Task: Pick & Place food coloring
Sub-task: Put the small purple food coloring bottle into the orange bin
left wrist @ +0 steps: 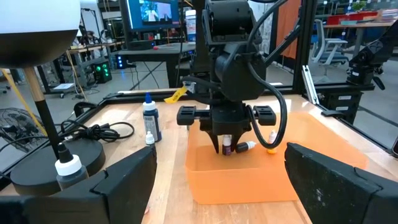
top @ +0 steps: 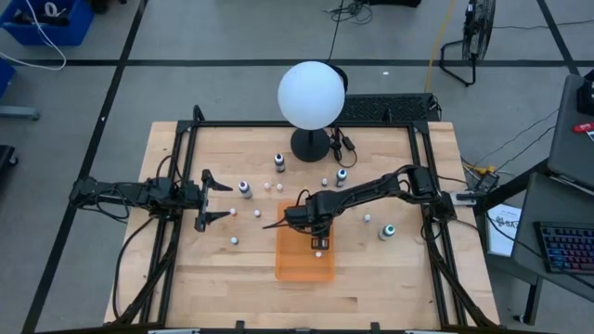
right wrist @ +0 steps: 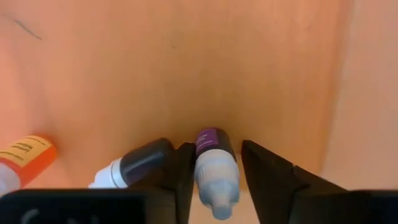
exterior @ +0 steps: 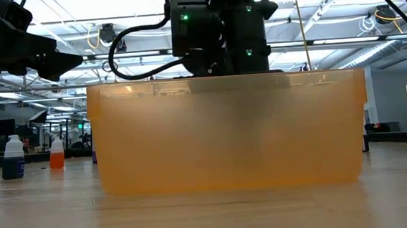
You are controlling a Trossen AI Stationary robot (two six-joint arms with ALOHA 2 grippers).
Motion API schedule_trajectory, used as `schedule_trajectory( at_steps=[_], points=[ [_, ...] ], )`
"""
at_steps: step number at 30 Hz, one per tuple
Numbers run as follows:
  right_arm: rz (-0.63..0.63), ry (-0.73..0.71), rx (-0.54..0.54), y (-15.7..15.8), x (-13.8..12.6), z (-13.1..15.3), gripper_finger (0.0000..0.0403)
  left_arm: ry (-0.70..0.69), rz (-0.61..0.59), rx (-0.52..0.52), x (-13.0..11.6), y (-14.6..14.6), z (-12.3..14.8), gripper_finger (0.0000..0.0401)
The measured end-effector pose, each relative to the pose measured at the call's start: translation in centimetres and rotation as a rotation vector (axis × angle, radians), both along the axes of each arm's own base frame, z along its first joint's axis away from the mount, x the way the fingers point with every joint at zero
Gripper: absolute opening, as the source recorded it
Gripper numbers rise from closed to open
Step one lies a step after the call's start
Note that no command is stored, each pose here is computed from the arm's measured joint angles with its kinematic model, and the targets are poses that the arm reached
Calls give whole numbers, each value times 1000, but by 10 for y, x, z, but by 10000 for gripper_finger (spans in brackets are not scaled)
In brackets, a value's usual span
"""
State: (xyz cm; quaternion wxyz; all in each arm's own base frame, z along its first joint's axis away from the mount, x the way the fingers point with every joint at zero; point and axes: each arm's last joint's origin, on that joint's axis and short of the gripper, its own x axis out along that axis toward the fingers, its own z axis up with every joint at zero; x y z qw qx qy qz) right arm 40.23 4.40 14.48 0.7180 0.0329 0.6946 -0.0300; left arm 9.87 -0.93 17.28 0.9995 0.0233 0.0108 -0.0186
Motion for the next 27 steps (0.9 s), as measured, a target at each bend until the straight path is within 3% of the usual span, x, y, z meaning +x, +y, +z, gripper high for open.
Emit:
schedule_trajectory(
  at_steps=[14,21,27],
  points=[
    [-9,-12,9,0,-3,10,207,0,-1,0,0,0,0,351],
    [-40,-68,15,-4,-16,52,209,-6,0,-1,0,0,1,351],
    [-173,30,3,-7,-56,100,204,-7,0,-1,0,0,1,351]
  ],
)
